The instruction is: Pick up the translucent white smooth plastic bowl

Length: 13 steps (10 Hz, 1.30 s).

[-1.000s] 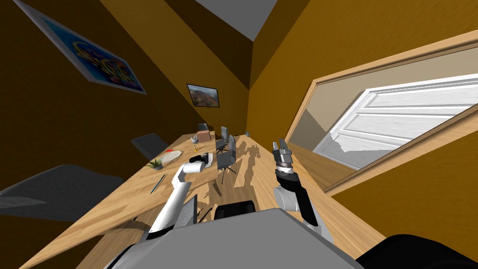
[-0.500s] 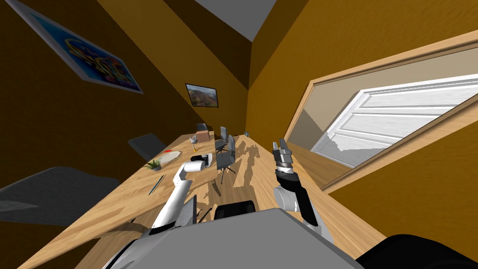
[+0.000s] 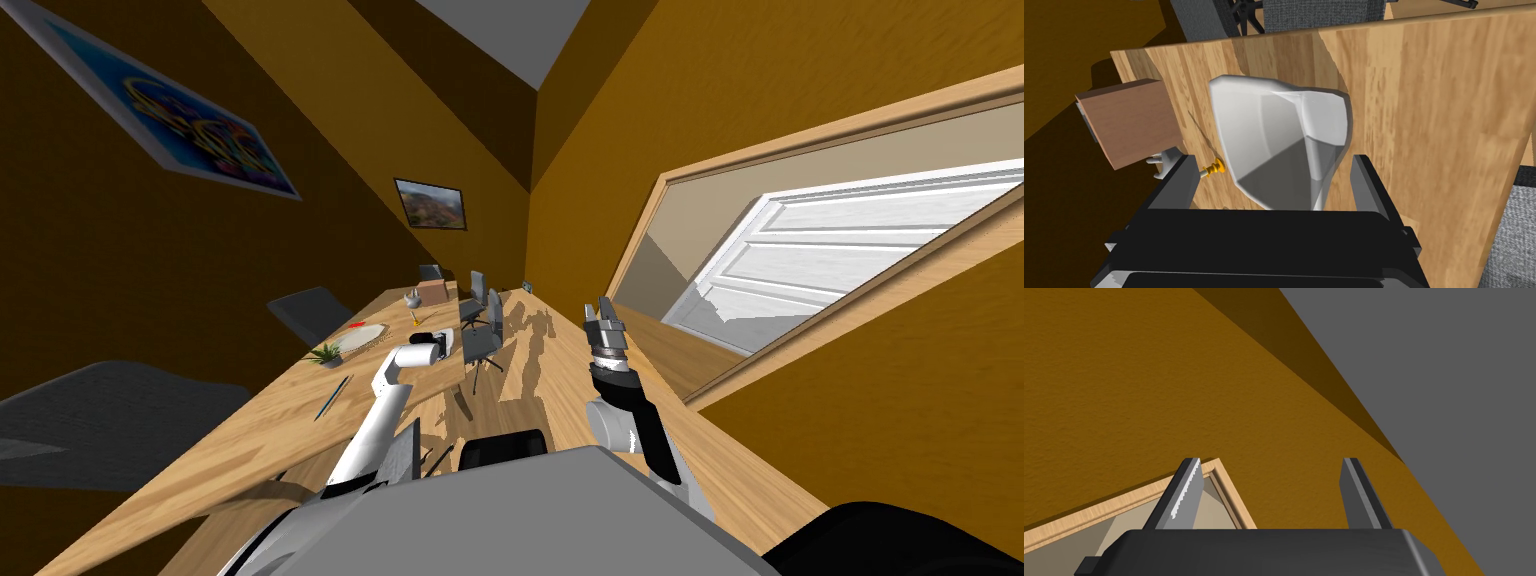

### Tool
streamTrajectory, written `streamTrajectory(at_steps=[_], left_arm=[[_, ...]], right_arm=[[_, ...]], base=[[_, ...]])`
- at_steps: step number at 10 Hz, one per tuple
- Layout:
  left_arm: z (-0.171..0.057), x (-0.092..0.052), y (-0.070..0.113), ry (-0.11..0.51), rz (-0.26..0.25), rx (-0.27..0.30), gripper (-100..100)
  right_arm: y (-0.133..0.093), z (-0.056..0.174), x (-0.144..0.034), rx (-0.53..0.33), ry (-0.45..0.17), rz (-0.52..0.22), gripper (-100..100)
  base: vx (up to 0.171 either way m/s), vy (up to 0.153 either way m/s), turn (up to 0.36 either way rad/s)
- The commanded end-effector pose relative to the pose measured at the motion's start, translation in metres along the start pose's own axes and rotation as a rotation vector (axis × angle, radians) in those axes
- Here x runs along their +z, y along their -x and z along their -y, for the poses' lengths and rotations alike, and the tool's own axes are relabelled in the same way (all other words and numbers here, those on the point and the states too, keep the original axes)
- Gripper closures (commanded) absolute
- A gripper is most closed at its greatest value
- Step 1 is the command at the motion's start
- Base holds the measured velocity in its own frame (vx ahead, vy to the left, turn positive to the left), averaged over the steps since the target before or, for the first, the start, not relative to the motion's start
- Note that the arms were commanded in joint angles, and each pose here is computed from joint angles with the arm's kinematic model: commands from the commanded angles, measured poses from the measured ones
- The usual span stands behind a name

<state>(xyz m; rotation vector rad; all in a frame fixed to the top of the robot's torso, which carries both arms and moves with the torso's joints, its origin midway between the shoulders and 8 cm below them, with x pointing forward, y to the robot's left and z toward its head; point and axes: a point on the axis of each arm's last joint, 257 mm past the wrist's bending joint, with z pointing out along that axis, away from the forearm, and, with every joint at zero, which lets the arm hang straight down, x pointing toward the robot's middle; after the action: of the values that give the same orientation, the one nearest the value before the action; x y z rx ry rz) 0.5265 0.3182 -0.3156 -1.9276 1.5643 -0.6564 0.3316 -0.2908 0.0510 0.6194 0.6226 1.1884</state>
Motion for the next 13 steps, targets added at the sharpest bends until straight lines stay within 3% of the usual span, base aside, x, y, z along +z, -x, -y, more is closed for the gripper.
streamTrajectory(at_steps=[1, 6, 7, 13], left_arm=[[0.000, 0.000, 0.000, 0.000, 0.000, 0.000, -100], [0.000, 0.000, 0.000, 0.000, 0.000, 0.000, -100], [0.008, -0.004, -0.014, -0.022, -0.032, -0.037, -100], [0.024, -0.019, -0.055, -0.063, -0.134, -0.155, -100]], right_arm=[[0.000, 0.000, 0.000, 0.000, 0.000, 0.000, 0], [0.000, 0.000, 0.000, 0.000, 0.000, 0.000, 0], [0.000, 0.000, 0.000, 0.000, 0.000, 0.000, 0], [0.000, 0.000, 0.000, 0.000, 0.000, 0.000, 0]], base=[[0.000, 0.000, 0.000], [0.004, 0.000, 0.012], [0.036, -0.042, 0.002], [0.056, -0.062, 0.007]])
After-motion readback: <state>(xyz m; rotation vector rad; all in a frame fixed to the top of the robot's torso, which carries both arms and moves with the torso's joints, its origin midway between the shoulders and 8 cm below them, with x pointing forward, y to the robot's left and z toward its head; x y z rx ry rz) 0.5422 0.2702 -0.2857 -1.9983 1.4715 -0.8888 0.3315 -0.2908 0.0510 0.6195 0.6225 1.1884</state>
